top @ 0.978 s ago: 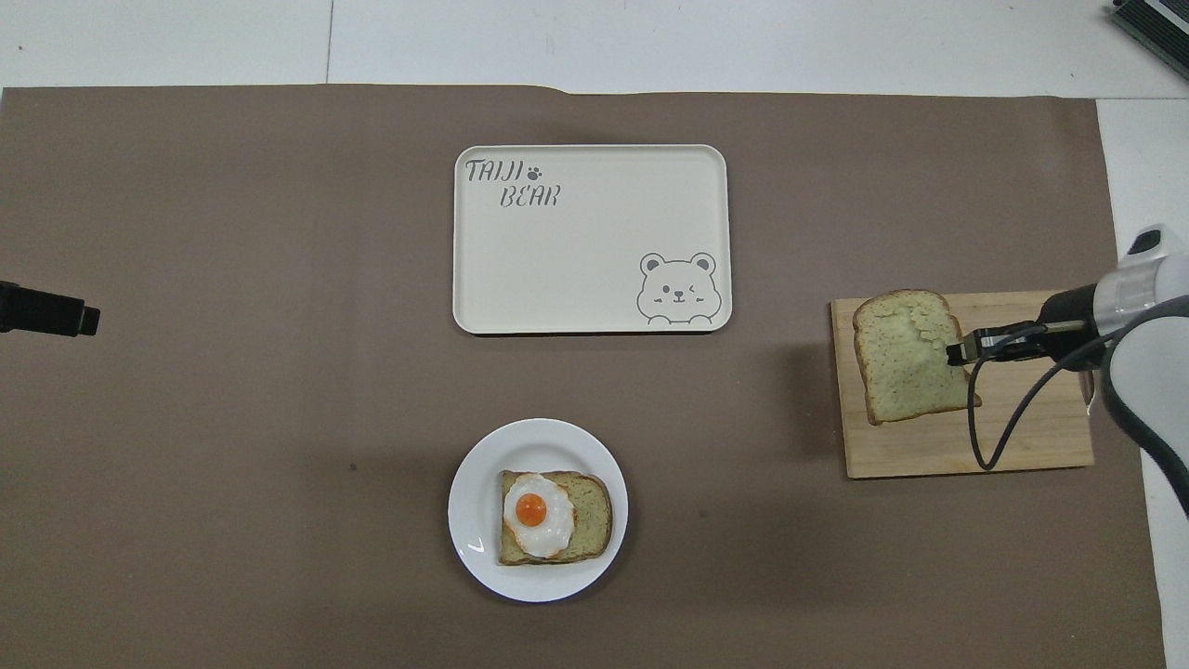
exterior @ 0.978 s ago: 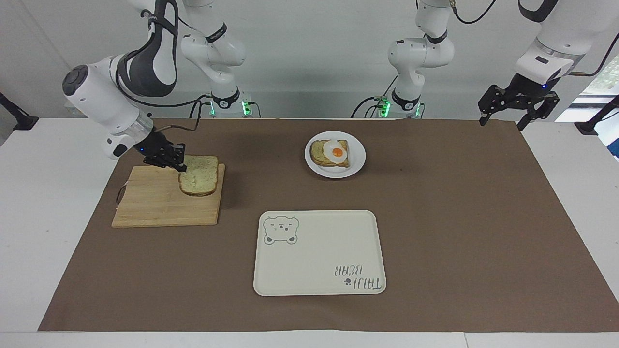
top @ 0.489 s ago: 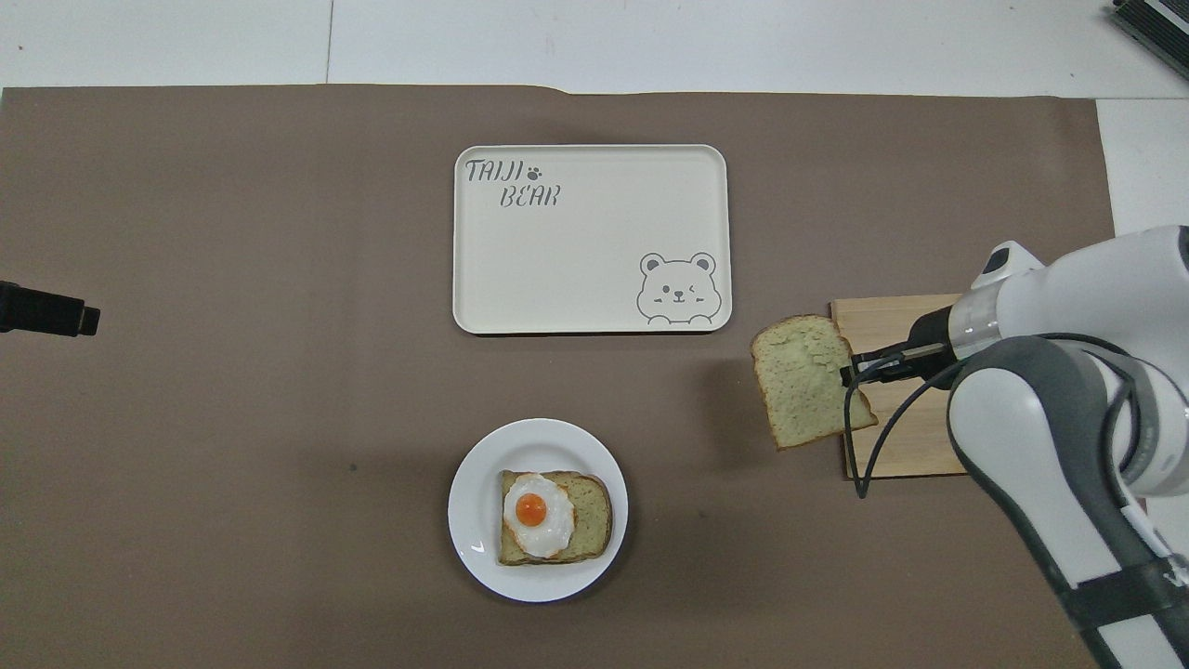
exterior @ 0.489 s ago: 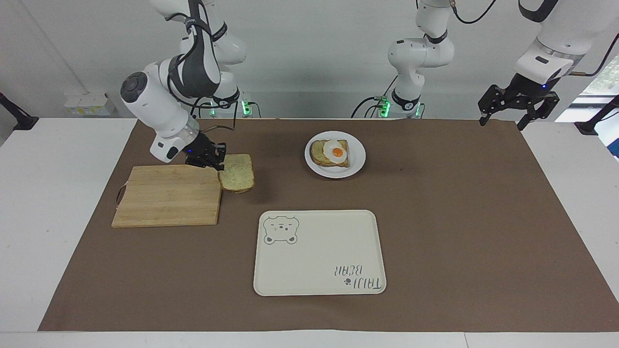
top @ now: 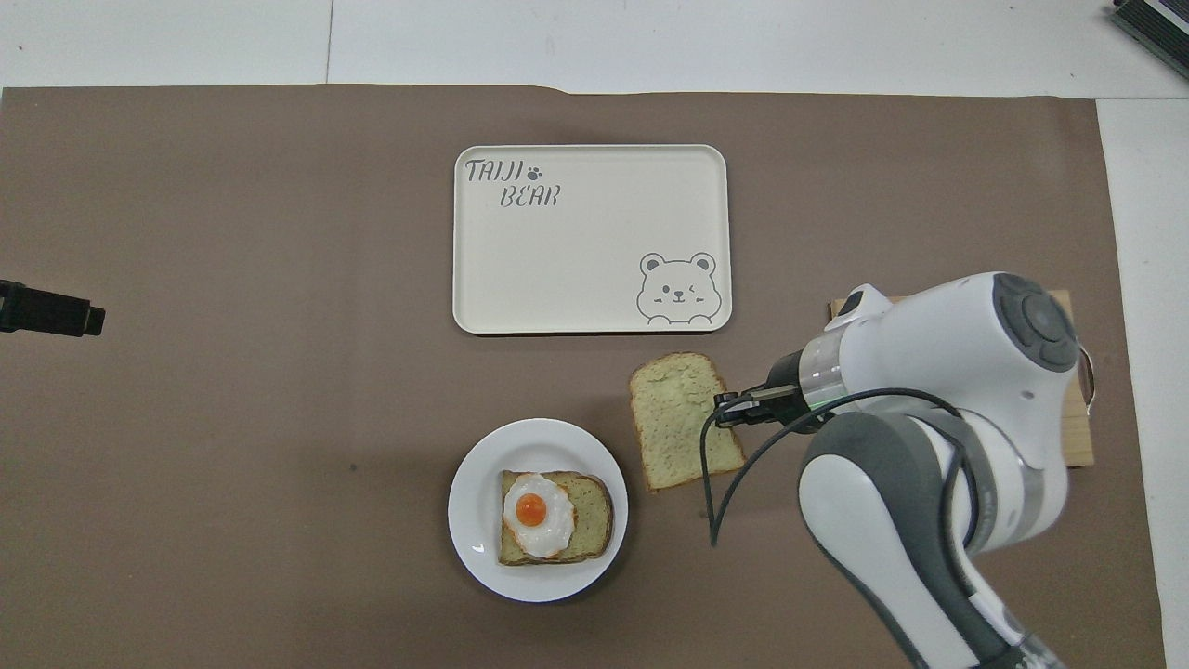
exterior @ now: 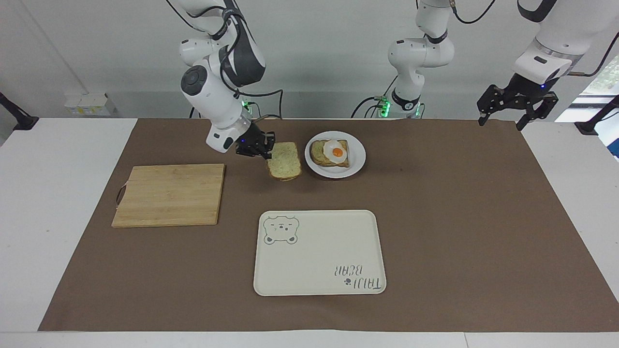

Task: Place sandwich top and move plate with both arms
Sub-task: 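Carry the bread slice with the right gripper over the egg toast, then lower the bread onto the egg toast and open the right gripper, then retract the right gripper while the left gripper reaches toward the plate, then move the left gripper to the plate rim nearest the robot, then push the plate with the left gripper onto the bear tray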

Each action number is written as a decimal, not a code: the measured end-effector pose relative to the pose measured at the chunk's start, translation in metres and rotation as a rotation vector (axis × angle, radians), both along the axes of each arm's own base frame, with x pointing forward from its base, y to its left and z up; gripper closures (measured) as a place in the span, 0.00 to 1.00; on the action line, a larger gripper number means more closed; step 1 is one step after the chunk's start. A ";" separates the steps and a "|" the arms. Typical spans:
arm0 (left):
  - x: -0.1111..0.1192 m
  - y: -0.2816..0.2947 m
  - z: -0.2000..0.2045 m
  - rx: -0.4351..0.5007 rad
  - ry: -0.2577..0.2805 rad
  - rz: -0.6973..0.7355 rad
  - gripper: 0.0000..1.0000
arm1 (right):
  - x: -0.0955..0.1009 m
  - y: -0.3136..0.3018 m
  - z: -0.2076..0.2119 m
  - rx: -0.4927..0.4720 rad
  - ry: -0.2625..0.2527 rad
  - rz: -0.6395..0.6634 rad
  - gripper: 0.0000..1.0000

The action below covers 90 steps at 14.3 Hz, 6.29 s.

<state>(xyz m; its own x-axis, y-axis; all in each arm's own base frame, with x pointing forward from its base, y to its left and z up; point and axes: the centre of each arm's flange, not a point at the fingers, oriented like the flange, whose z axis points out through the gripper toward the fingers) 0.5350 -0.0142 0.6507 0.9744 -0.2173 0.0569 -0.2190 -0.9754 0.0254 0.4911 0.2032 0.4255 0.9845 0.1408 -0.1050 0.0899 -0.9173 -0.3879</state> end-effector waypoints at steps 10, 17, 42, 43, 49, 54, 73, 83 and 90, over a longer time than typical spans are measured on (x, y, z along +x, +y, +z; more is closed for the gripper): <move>0.006 -0.005 0.005 -0.002 -0.058 -0.007 0.00 | -0.085 0.131 -0.077 0.015 0.054 -0.054 0.93; 0.006 -0.002 0.004 -0.002 -0.057 -0.001 0.00 | -0.066 0.128 -0.081 0.004 0.086 -0.205 0.46; -0.047 -0.048 -0.148 -0.416 0.115 0.045 0.00 | 0.061 -0.223 0.181 -0.399 -0.047 -0.063 0.00; -0.051 -0.049 -0.159 -0.418 0.128 0.049 0.00 | 0.057 -0.224 0.189 -0.399 -0.031 -0.063 0.00; -0.081 -0.092 -0.246 -0.522 0.091 0.121 0.04 | 0.054 -0.222 0.200 -0.399 -0.019 -0.059 0.00; -0.131 -0.125 -0.319 -0.612 0.061 0.133 0.07 | 0.054 -0.219 0.199 -0.399 -0.020 -0.052 0.00; -0.188 -0.138 -0.380 -0.746 0.149 0.200 0.45 | 0.054 -0.219 0.199 -0.399 -0.019 -0.053 0.00; -0.195 -0.138 -0.379 -0.767 0.139 0.226 0.92 | 0.054 -0.219 0.199 -0.399 -0.019 -0.053 0.00; -0.161 -0.123 -0.357 -0.984 0.112 0.394 0.95 | 0.054 -0.219 0.199 -0.399 -0.019 -0.053 0.00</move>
